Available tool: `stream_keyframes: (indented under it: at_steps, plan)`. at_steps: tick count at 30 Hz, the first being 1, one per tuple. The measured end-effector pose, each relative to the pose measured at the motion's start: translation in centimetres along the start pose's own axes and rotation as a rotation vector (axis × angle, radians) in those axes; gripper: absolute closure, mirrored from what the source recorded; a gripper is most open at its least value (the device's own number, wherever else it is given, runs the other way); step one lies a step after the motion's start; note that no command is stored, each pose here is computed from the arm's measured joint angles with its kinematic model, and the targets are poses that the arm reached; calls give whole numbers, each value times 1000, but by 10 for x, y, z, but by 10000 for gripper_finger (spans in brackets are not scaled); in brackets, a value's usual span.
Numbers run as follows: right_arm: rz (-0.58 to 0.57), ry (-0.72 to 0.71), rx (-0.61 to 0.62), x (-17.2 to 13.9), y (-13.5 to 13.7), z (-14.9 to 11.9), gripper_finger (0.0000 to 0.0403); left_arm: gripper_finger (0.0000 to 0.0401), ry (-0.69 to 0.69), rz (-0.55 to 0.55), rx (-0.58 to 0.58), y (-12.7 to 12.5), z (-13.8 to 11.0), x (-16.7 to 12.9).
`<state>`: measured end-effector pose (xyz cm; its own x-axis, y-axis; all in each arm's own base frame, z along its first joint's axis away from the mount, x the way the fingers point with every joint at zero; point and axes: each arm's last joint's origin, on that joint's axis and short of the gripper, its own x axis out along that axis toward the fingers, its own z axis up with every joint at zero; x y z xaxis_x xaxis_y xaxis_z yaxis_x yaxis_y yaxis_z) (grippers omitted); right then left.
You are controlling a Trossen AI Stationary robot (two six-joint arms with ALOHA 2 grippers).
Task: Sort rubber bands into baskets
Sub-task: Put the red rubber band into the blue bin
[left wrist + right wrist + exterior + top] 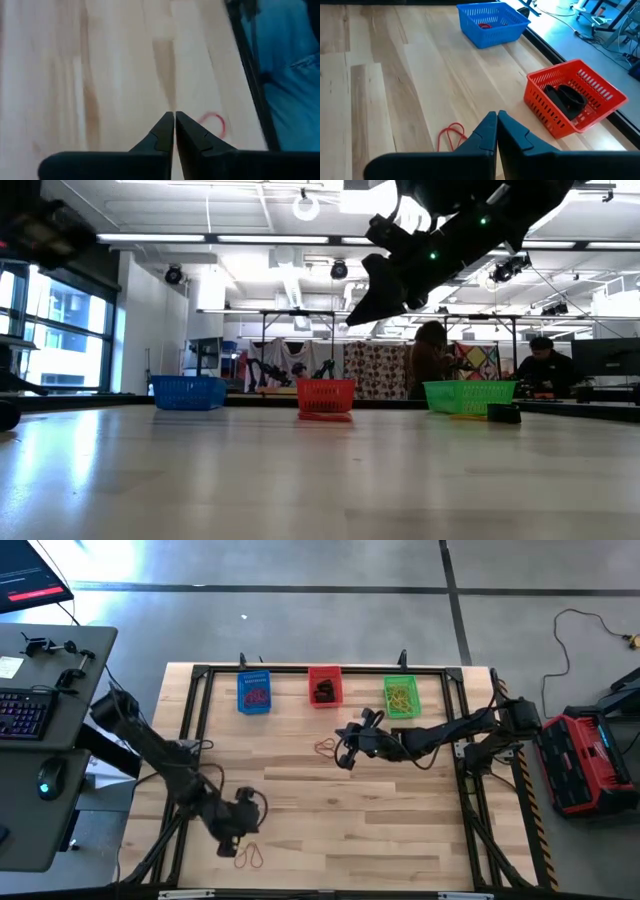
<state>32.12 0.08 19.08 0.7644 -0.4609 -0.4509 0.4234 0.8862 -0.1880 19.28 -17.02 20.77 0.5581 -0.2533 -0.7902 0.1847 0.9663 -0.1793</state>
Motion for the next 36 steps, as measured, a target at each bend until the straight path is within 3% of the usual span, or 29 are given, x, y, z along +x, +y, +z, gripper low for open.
stream_keyframes:
  at_steps: [6,12,25,36]
  plan:
    - [0,-1,-2,0,0,0,402,358,185,47,-293,-20,-16,10]
    - [1,1,-4,0,0,0,402,327,237,4,-498,-39,-25,27]
    - [4,3,-39,0,0,0,402,320,215,22,-580,-41,-26,54]
    - [5,6,-66,0,0,-1,402,320,299,82,-663,-37,-34,60]
